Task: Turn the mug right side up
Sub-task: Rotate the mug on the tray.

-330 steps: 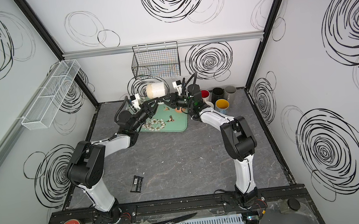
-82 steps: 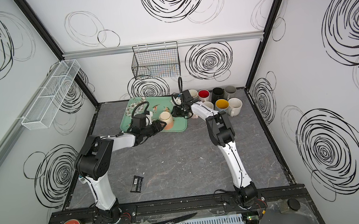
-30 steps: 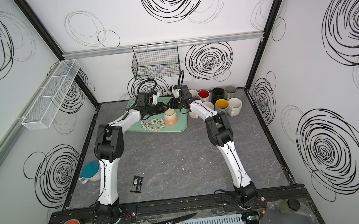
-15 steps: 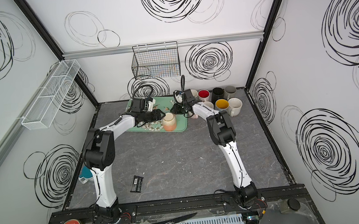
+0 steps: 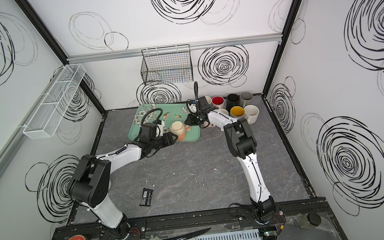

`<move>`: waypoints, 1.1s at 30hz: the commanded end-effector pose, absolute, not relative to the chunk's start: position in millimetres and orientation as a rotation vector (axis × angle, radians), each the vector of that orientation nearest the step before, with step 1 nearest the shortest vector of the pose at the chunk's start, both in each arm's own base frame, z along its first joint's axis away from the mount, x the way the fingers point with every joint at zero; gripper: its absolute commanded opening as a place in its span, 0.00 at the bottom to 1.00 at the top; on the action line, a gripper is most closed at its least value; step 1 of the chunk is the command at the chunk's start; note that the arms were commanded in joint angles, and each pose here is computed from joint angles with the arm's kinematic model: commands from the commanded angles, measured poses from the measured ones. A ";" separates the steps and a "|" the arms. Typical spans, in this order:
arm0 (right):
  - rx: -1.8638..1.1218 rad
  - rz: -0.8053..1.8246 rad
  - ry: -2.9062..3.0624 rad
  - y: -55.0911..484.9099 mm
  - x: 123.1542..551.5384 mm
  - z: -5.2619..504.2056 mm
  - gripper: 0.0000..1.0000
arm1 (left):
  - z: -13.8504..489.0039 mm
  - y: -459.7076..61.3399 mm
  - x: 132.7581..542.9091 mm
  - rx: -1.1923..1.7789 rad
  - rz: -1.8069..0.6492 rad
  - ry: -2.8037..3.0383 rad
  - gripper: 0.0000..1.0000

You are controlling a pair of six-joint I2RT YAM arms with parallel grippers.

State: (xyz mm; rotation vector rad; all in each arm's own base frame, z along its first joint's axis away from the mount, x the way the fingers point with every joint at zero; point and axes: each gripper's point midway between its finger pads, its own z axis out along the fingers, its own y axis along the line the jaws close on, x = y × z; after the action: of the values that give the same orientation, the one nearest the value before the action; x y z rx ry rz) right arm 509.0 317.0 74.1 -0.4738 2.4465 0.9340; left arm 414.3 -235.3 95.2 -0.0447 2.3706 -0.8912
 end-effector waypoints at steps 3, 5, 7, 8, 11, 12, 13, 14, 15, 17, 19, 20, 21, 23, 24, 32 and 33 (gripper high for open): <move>-0.550 0.899 2.437 321.7 491.4 96.6 0.22 | 109.3 -244.7 447.2 -0.132 -0.953 2.269 0.62; -0.561 0.895 2.430 322.6 492.6 99.4 0.22 | 108.1 -244.5 455.4 -0.142 -0.948 2.269 0.61; -0.566 0.892 2.434 323.5 494.2 100.0 0.22 | 107.0 -243.2 461.6 -0.153 -0.945 2.269 0.61; -0.569 0.895 2.438 324.9 494.4 99.8 0.22 | 107.3 -241.2 464.8 -0.160 -0.941 2.266 0.61; -0.584 0.897 2.447 329.8 491.4 97.2 0.22 | 105.4 -232.4 474.0 -0.187 -0.928 2.260 0.61; -0.587 0.900 2.449 331.2 489.8 96.5 0.22 | 104.3 -229.6 477.4 -0.196 -0.928 2.260 0.61; -0.591 0.902 2.451 333.5 487.5 95.6 0.22 | 103.0 -227.2 480.7 -0.202 -0.931 2.261 0.61; -0.593 0.907 2.453 335.5 485.3 94.6 0.22 | 102.3 -224.9 484.0 -0.209 -0.932 2.262 0.61; -0.594 0.914 2.451 338.1 483.2 95.8 0.21 | 100.9 -222.3 486.6 -0.214 -0.930 2.264 0.61; -0.593 0.933 2.444 344.6 478.0 96.6 0.22 | 101.5 -217.6 493.0 -0.221 -0.926 2.260 0.61; -0.587 0.972 2.422 354.4 473.1 100.6 0.22 | 101.0 -213.4 498.6 -0.222 -0.911 2.269 0.61; -0.591 0.996 2.409 361.2 469.8 102.2 0.22 | 99.9 -211.4 500.5 -0.219 -0.896 2.279 0.61; -0.594 1.020 2.398 367.6 467.7 103.3 0.22 | 100.4 -209.3 502.2 -0.218 -0.877 2.284 0.61; -0.599 1.066 2.380 381.7 464.9 105.1 0.21 | 100.9 -204.3 503.4 -0.219 -0.826 2.296 0.61; -0.597 1.085 2.380 387.4 464.0 104.4 0.21 | 102.0 -202.3 503.7 -0.220 -0.806 2.298 0.61; -0.499 1.129 2.393 398.1 465.3 117.2 0.19 | 90.7 -192.7 488.9 -0.174 -0.520 2.389 0.61; -0.460 1.114 2.400 390.8 467.6 120.4 0.19 | 89.3 -191.5 486.6 -0.166 -0.487 2.398 0.61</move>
State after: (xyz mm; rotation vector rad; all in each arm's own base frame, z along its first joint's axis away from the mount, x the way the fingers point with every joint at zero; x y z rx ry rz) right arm 456.8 398.1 91.1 -0.5445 2.4475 1.1005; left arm 501.5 -194.3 97.8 -0.2262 2.3280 -0.6466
